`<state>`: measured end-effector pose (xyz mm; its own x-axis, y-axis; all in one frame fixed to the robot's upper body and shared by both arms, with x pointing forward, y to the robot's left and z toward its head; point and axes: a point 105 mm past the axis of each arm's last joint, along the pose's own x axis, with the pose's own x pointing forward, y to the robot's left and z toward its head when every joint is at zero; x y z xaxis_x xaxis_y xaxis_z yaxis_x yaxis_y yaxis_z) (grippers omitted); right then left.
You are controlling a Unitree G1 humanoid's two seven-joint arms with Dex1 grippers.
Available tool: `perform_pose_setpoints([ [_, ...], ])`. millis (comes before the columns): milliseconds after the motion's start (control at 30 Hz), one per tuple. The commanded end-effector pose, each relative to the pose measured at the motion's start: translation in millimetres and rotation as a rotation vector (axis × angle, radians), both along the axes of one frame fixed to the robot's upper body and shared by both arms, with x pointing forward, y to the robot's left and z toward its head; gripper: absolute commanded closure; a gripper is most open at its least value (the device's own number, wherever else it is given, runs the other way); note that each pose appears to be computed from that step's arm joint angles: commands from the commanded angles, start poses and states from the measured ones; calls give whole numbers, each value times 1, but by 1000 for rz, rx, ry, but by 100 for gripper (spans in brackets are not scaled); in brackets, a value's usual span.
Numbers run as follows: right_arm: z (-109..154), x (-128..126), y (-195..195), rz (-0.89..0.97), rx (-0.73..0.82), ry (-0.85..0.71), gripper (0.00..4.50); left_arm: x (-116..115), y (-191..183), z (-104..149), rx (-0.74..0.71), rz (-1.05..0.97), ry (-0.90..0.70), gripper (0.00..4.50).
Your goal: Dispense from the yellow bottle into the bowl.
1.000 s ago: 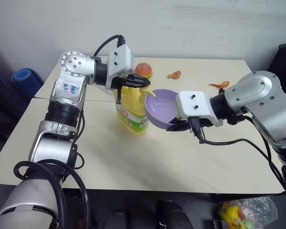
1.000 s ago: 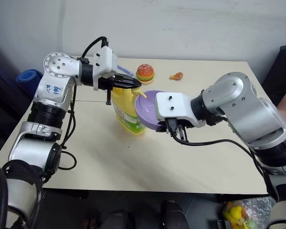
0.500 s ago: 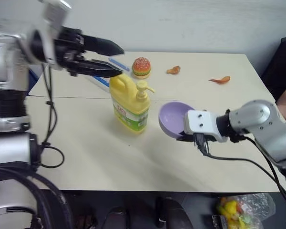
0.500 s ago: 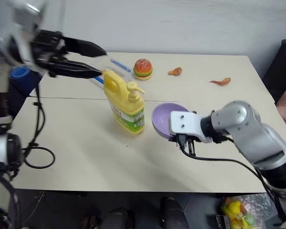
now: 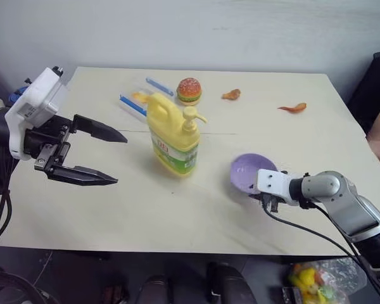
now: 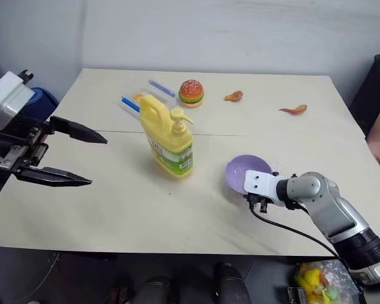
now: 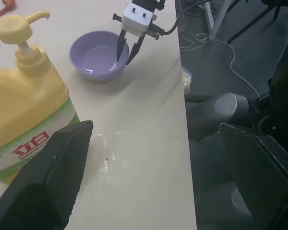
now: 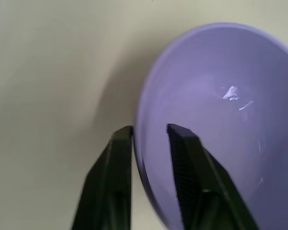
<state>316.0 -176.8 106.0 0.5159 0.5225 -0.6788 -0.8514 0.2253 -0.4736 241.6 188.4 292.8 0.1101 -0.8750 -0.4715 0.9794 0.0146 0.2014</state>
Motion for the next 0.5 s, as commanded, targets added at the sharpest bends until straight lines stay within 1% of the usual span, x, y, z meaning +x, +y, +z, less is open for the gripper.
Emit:
perform_pose_setpoints([
  [33,19,2,-7,-30,45,-37,202,-3,2,7,-21,-17,-34,0],
  [67,22,1,-9,-43,62,-34,169,-2,2,8,-31,-10,-33,0],
  [133,40,-4,-19,-75,113,-30,100,2,6,7,-42,13,-29,0],
  [233,84,-19,-36,-103,242,-13,1,4,17,4,-36,55,-19,0],
  [300,116,-36,-58,-128,328,12,1,4,28,6,-42,94,-8,0],
  [367,139,-53,-80,-149,369,42,1,4,37,9,-46,127,-6,0],
  [467,154,-72,-94,-153,406,93,1,4,43,16,-73,150,-15,0],
  [500,162,-75,-97,-160,447,95,1,5,44,20,-91,162,-26,0],
])
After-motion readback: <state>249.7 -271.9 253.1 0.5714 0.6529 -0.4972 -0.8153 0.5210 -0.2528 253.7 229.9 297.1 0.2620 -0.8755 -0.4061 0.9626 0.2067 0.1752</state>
